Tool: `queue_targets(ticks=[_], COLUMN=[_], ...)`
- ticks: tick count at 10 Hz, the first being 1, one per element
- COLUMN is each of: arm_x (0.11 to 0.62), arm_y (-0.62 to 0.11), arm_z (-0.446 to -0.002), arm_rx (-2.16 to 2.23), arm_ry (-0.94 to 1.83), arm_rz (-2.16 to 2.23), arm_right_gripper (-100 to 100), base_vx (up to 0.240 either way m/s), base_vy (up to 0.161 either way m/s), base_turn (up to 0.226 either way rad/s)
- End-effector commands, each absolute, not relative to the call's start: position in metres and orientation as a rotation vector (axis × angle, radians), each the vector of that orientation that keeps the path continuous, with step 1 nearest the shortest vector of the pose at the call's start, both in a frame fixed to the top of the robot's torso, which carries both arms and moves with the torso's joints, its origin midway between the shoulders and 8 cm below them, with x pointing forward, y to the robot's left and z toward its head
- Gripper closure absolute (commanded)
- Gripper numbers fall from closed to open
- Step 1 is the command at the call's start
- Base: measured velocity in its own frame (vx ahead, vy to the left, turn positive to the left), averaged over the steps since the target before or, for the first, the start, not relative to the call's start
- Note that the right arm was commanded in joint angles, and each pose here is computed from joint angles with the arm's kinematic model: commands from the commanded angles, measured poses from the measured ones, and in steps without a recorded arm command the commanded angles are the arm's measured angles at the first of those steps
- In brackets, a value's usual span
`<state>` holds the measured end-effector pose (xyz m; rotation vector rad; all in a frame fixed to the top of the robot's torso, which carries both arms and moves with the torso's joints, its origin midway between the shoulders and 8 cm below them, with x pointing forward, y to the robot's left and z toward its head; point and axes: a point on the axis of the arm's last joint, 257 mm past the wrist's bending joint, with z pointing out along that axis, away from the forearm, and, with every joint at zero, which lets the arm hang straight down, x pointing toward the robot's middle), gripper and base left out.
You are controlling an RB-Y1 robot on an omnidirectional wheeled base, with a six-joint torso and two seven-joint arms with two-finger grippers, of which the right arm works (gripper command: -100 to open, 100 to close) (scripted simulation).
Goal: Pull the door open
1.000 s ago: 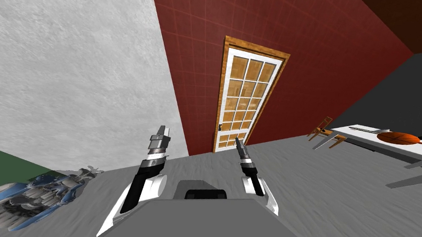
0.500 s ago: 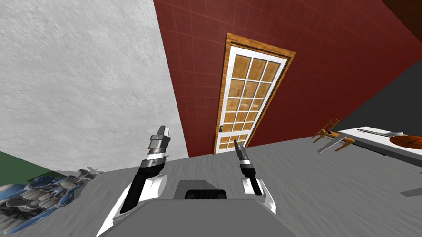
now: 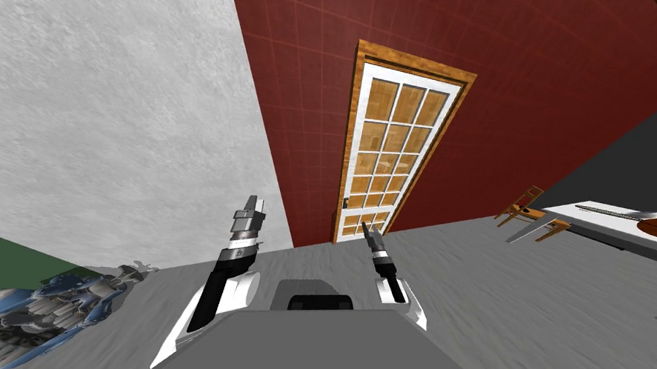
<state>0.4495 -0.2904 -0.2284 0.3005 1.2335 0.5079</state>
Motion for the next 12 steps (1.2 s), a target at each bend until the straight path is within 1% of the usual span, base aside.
queue_targets(ticks=[1, 4, 5, 12], arm_x=[0.452, 0.453, 0.453, 0.454], arm_y=[-0.291, -0.294, -0.294, -0.298], arm_z=[-0.240, -0.268, -0.268, -0.311], arm_rx=[0.273, 0.236, 0.236, 0.152], arm_ry=[1.254, 1.308, 1.308, 1.393], arm_rz=[0.470, 0.406, 0.406, 0.292], arm_right_gripper=[-100, -100, -100, -100], base_vx=[0.108, 0.100, 0.060, 0.074], base_vy=[-0.019, -0.006, -0.005, -0.011], base_turn=[0.038, 0.038, 0.007, 0.027])
